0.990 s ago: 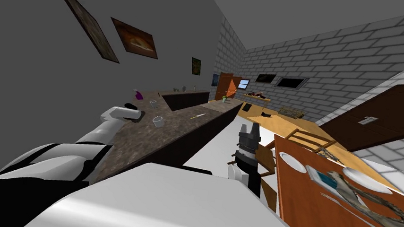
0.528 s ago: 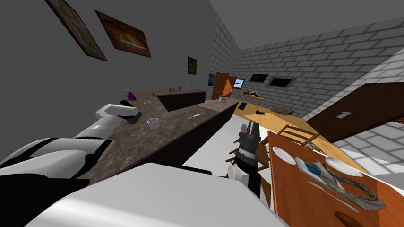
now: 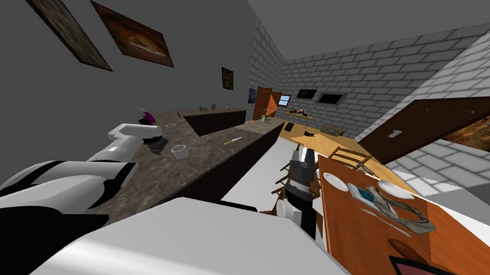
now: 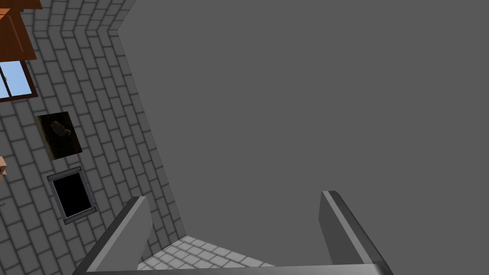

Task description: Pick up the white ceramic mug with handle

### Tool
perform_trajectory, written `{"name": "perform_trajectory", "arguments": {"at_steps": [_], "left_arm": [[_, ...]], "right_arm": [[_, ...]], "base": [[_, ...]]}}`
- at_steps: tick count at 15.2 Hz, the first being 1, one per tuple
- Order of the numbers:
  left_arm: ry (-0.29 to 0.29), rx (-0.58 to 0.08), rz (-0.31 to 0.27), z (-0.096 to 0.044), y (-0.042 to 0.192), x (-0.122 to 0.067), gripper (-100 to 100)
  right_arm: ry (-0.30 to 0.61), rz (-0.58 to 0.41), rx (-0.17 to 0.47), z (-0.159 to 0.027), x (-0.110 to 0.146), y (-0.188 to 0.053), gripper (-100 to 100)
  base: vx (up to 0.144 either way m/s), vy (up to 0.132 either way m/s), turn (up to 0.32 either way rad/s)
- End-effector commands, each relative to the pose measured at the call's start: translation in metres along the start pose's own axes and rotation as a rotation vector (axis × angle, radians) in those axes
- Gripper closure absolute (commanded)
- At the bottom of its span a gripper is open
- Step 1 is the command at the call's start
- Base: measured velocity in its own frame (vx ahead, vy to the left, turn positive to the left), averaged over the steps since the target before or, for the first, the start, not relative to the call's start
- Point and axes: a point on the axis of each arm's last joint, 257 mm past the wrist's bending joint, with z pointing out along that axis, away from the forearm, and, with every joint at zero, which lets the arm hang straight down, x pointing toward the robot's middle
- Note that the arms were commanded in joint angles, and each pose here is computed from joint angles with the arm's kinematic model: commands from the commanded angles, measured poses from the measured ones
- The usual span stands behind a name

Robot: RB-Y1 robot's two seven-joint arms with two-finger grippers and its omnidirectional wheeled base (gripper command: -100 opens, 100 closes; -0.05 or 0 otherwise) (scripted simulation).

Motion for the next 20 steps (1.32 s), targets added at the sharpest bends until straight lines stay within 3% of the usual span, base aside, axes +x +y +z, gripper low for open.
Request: {"name": "perform_trajectory", "arguments": {"at_steps": [1, 5, 7, 10, 15, 17, 20], "left_arm": [[0.029, -0.051, -0.023, -0.001, 0.012, 0.002, -100], [0.103, -0.128, -0.072, -0.008, 0.025, 0.011, -100], [0.111, -0.165, -0.079, -0.006, 0.037, 0.012, -100], [0.187, -0.247, -0.121, -0.01, 0.055, 0.026, -100], [0.226, -0.299, -0.138, -0.013, 0.068, 0.034, -100], [0.288, -0.37, -0.163, -0.017, 0.085, 0.049, -100], [0.332, -0.419, -0.178, -0.02, 0.097, 0.061, -100]], "right_arm": [[0.0, 0.0, 0.0, 0.0, 0.0, 0.0, 0], [0.0, 0.0, 0.0, 0.0, 0.0, 0.0, 0], [0.0, 0.0, 0.0, 0.0, 0.0, 0.0, 0], [0.0, 0.0, 0.0, 0.0, 0.0, 0.0, 0], [0.0, 0.0, 0.0, 0.0, 0.0, 0.0, 0], [0.0, 0.0, 0.0, 0.0, 0.0, 0.0, 0], [0.0, 0.0, 0.0, 0.0, 0.0, 0.0, 0]], "base": [[0.007, 0.005, -0.145], [0.008, 0.01, -0.104], [0.008, 0.018, -0.089], [0.01, 0.023, -0.105], [0.008, 0.03, -0.05], [0.008, 0.046, -0.08], [0.009, 0.071, -0.058]]}}
